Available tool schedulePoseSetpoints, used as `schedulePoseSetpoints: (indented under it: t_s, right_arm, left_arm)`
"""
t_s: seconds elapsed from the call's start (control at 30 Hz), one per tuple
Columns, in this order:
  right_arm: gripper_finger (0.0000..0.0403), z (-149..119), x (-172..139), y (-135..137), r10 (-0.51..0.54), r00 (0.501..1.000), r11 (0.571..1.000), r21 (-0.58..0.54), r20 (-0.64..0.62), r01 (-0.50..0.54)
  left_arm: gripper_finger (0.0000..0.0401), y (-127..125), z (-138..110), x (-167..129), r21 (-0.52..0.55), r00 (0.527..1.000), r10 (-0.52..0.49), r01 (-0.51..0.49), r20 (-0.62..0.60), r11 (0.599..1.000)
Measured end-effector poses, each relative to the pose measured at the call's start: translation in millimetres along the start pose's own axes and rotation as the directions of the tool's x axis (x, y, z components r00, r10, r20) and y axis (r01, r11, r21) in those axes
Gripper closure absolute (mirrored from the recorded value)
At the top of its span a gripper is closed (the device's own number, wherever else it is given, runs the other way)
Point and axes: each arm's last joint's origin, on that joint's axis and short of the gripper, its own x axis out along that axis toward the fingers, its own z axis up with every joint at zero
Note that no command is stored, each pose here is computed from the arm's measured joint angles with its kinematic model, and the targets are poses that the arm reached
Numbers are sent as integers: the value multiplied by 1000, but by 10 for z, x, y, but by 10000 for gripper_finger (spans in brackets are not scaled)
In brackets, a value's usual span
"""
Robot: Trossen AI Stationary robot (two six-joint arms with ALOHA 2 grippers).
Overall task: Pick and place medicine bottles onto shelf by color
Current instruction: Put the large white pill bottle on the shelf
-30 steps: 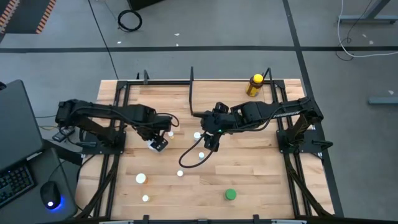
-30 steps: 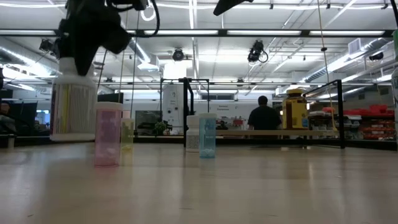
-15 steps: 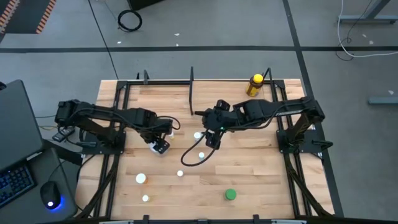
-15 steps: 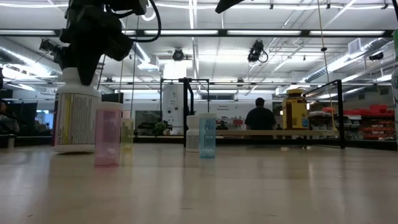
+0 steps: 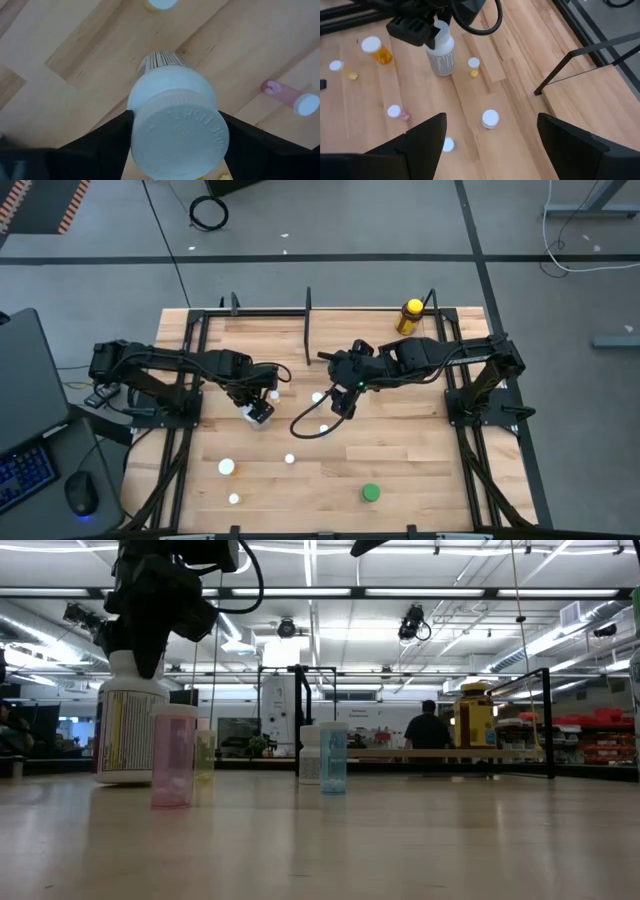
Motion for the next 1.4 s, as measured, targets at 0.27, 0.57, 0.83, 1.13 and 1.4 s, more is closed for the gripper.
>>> schedulePoseSetpoints:
  t_s: [0.27,0.57,0.83,1.13,1.4]
  right_arm:
    - [85,-8,2,2,12,1000,999,-33,-13,-12]
    - [85,-9,5,1,11,1000,1000,-29,-15,-11]
    - [85,-22,6,-3,8,1000,999,-47,-29,-9]
    - [85,-38,7,-10,1,999,996,-95,-45,-5]
    - [85,-27,7,0,11,999,993,-115,-34,-15]
  left_arm:
    - [130,-14,-20,1,-16,997,-53,52,-62,999]
    - [130,-33,-15,1,-68,995,-75,71,-61,995]
    - [92,-82,12,1,-111,993,-114,111,-23,988]
    - [13,-139,18,-8,-142,973,-218,206,-72,968]
    - [42,-118,-44,-233,-175,931,-360,346,-57,922]
